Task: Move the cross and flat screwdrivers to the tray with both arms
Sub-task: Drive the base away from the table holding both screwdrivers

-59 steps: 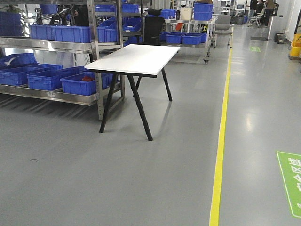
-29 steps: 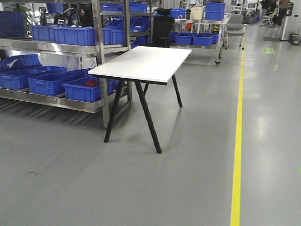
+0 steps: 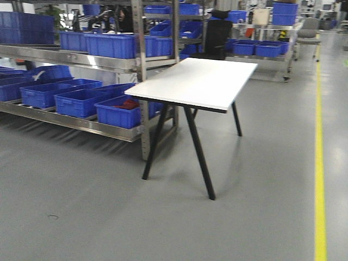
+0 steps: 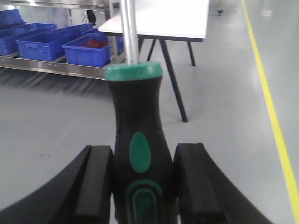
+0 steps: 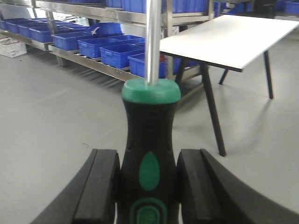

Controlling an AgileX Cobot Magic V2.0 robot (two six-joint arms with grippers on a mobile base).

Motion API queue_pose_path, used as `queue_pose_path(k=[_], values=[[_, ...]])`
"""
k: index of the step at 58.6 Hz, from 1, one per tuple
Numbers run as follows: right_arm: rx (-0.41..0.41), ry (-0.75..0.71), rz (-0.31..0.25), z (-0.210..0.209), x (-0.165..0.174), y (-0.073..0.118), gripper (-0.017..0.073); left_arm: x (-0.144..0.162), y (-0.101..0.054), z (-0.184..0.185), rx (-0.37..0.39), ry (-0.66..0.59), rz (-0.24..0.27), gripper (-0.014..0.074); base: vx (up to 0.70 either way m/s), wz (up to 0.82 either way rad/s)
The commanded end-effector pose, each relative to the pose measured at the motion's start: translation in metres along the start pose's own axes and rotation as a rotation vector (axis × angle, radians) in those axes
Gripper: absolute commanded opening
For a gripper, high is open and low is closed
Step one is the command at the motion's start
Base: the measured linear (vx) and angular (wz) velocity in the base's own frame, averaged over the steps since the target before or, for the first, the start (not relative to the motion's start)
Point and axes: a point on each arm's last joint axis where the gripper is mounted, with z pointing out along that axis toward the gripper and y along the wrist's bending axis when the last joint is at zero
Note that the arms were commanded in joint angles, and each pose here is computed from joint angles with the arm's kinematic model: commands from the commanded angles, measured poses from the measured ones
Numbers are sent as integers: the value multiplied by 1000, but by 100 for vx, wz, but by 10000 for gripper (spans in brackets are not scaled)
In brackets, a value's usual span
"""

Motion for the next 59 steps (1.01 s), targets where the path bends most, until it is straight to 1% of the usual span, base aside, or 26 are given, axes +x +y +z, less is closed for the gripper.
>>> queue_pose_path(k=[1, 19, 59], values=[[7, -126, -8, -5, -17, 0, -8, -17, -1, -6, 5, -131, -7, 0, 52, 36], [7, -126, -8, -5, -17, 0, -8, -17, -1, -6, 5, -131, -7, 0, 52, 49], [7, -126, -8, -5, -17, 0, -8, -17, -1, -6, 5, -131, -6, 0, 52, 67]])
